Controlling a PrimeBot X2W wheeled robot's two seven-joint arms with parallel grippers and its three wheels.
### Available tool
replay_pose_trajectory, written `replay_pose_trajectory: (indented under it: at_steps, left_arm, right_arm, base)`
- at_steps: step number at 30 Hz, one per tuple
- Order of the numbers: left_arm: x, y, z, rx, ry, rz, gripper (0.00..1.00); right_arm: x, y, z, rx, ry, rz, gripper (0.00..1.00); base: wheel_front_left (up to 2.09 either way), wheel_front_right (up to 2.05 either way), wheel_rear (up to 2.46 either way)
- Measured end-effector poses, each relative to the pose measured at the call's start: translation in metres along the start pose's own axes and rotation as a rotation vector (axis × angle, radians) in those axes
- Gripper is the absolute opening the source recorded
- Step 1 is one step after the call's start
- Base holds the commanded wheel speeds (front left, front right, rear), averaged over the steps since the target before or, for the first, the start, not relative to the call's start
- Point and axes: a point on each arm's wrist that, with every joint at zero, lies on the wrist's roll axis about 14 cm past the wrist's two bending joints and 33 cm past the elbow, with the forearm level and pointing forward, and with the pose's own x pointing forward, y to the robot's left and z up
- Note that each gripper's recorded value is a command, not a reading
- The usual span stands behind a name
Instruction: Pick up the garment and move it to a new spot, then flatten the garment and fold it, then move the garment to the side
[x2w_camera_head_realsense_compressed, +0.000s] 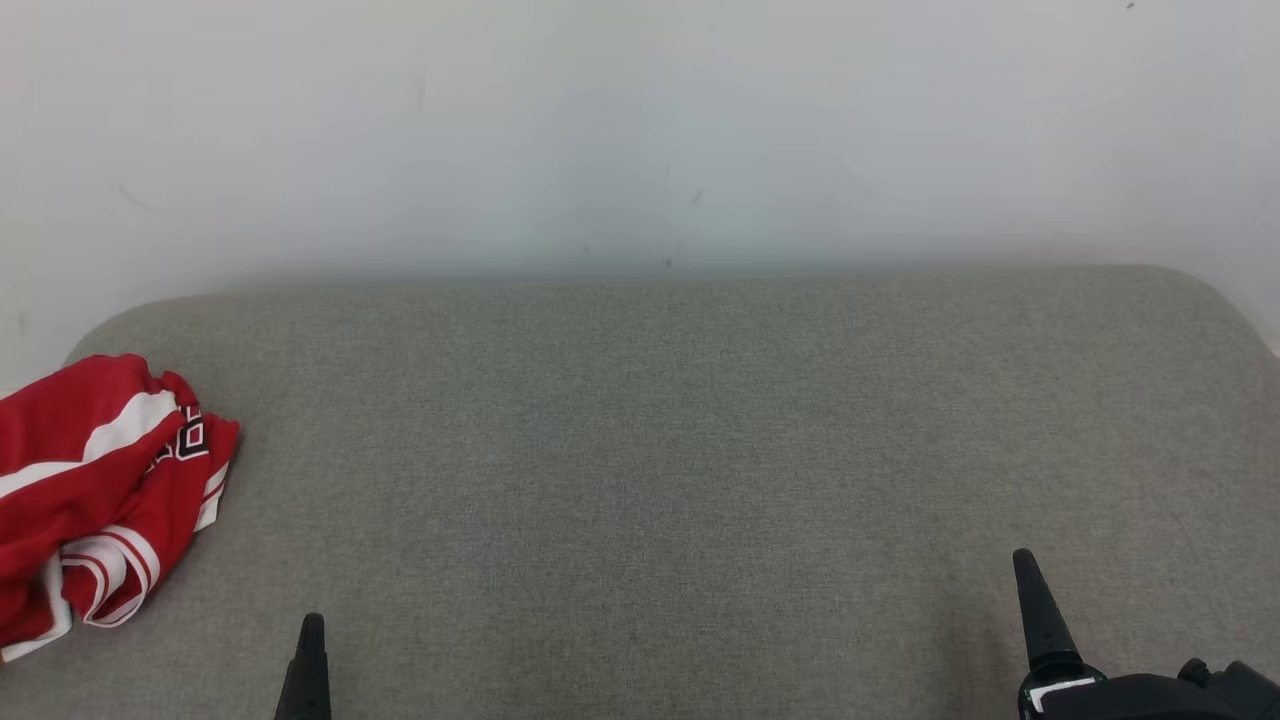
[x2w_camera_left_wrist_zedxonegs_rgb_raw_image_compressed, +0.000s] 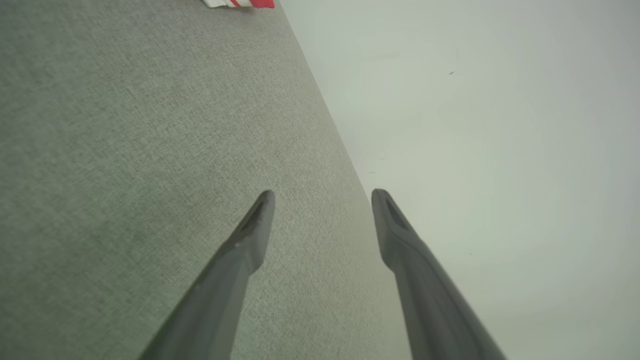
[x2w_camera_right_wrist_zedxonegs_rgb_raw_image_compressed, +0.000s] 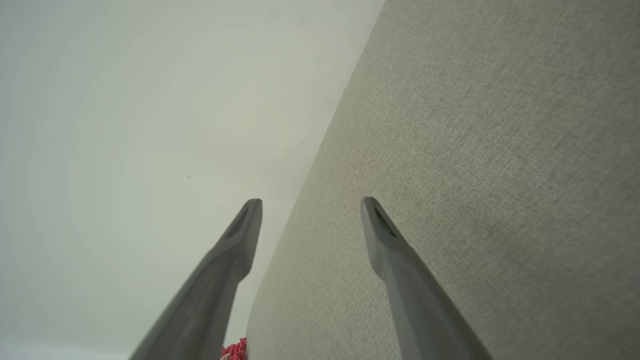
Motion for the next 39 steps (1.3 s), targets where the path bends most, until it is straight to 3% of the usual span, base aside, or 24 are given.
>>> replay_pose_trajectory:
  at_steps: [22,39]
  left_arm:
    - [-0.005,-0.011,-0.007,0.44,0.008,-0.061,1.0]
    - [-0.009,-0.012,-0.012,0.642,0.01,-0.09,1.0]
  right_arm:
    - [-0.005,-0.002,-0.006,-0.433,0.028,0.018,1.0]
    - [-0.009,0.002,-0.008,-0.642,0.031,0.045,1.0]
  base:
    - [0.0,0.0,0.0]
    - [0.0,0.0,0.0]
